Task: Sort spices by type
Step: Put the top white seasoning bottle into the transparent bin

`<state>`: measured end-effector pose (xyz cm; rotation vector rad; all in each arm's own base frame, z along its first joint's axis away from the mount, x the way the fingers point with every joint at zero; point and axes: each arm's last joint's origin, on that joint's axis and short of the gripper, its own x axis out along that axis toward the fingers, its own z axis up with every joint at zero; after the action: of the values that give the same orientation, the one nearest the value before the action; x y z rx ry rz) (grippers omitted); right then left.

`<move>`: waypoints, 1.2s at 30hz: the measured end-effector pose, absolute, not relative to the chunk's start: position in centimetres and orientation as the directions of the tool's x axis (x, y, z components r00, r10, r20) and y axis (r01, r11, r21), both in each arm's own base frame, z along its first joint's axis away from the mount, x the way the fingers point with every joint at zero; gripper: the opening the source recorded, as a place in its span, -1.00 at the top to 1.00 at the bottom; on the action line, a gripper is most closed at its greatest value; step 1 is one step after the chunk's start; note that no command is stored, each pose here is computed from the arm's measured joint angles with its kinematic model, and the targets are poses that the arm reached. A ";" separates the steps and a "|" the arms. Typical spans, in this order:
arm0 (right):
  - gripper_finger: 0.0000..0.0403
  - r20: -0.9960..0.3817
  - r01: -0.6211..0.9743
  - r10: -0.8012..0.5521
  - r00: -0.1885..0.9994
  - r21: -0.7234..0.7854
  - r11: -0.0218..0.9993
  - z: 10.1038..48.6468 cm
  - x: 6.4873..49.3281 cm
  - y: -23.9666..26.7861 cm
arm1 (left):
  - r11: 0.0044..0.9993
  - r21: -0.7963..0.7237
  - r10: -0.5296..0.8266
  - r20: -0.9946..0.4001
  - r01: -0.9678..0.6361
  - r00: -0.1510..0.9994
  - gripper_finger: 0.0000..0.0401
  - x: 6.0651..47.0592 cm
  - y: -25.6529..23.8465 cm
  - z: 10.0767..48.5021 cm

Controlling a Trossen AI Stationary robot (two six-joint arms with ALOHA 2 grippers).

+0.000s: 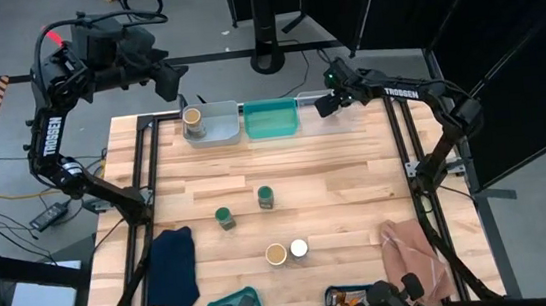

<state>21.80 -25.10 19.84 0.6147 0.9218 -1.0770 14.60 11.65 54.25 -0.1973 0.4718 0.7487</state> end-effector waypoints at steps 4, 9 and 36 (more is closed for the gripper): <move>0.01 -0.862 0.929 -0.471 0.186 -0.002 0.369 19.8 21.8 -25.2 | 0.719 -0.006 0.608 -0.478 -0.695 0.634 -0.62 14.6 11.6 54.3; 0.01 -0.852 0.938 -0.491 0.183 0.002 0.347 19.9 21.8 -25.3 | 0.719 -0.006 0.609 -0.479 -0.695 0.633 -0.62 14.6 11.7 54.3; -0.21 -0.847 0.933 -0.505 0.166 -0.031 0.358 20.2 21.7 -25.7 | 0.718 -0.005 0.609 -0.479 -0.696 0.632 -0.62 14.6 11.7 54.2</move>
<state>21.74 -25.71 20.24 0.5826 0.8997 -1.1106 14.60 11.65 54.25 -0.1964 0.4727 0.7520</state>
